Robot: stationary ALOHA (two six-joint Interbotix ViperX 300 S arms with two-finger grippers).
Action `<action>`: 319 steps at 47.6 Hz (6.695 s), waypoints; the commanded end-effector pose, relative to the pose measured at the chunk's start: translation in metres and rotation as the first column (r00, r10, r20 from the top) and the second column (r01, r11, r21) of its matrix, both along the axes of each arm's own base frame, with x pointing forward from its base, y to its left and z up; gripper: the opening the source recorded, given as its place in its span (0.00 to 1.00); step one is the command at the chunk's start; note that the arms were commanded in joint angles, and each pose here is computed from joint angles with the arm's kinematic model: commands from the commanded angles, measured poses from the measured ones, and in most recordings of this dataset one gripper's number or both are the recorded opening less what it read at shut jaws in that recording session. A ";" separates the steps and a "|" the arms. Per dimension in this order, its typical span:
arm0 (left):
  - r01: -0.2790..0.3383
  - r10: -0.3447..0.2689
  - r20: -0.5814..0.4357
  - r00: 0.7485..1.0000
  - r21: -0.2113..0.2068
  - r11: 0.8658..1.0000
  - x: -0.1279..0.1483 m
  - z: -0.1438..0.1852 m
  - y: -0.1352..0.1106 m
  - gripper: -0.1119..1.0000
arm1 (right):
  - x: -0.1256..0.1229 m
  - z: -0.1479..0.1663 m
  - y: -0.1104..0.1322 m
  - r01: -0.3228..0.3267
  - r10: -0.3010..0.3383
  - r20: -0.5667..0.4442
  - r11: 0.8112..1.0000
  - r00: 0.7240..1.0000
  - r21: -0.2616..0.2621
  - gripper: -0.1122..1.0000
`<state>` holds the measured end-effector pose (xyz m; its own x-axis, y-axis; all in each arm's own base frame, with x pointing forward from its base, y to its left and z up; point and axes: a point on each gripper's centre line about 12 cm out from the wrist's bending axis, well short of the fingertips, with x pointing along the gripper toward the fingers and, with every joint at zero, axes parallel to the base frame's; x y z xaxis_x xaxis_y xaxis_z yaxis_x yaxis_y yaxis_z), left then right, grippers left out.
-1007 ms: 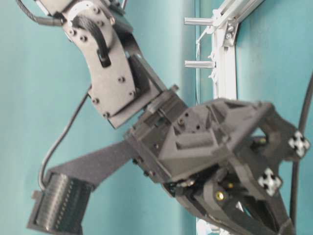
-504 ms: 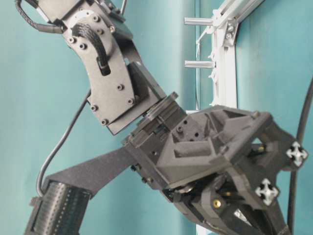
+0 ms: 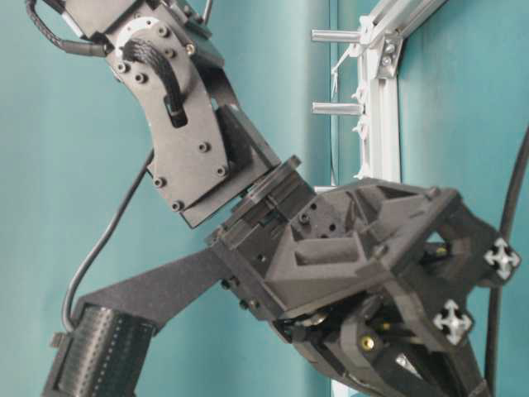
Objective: Insert the wire through the string loop located on the left side.
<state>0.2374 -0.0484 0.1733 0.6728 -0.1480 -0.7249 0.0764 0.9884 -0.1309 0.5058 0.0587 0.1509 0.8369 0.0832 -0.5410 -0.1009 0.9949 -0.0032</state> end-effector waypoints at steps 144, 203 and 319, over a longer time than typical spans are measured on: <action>-0.112 0.106 -0.086 0.991 -0.074 0.991 0.066 -0.032 -0.014 0.26 | 0.003 0.025 0.002 -0.011 0.010 0.039 1.000 0.999 0.009 0.91; -0.111 0.099 -0.190 0.977 -0.052 0.992 0.002 -0.020 -0.003 0.26 | -0.018 0.026 -0.001 -0.011 0.011 0.016 1.000 1.000 0.007 0.92; -0.056 0.057 0.098 0.994 -0.006 0.998 -0.023 0.041 0.018 0.84 | -0.078 0.094 -0.038 0.135 -0.131 0.312 0.991 0.941 0.009 0.91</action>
<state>0.2127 -0.0344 0.2052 0.7162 -0.1220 -0.6872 0.0391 0.9901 -0.1350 0.4362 0.0239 0.2257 0.9496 -0.0335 -0.3118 0.0241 0.9991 -0.0337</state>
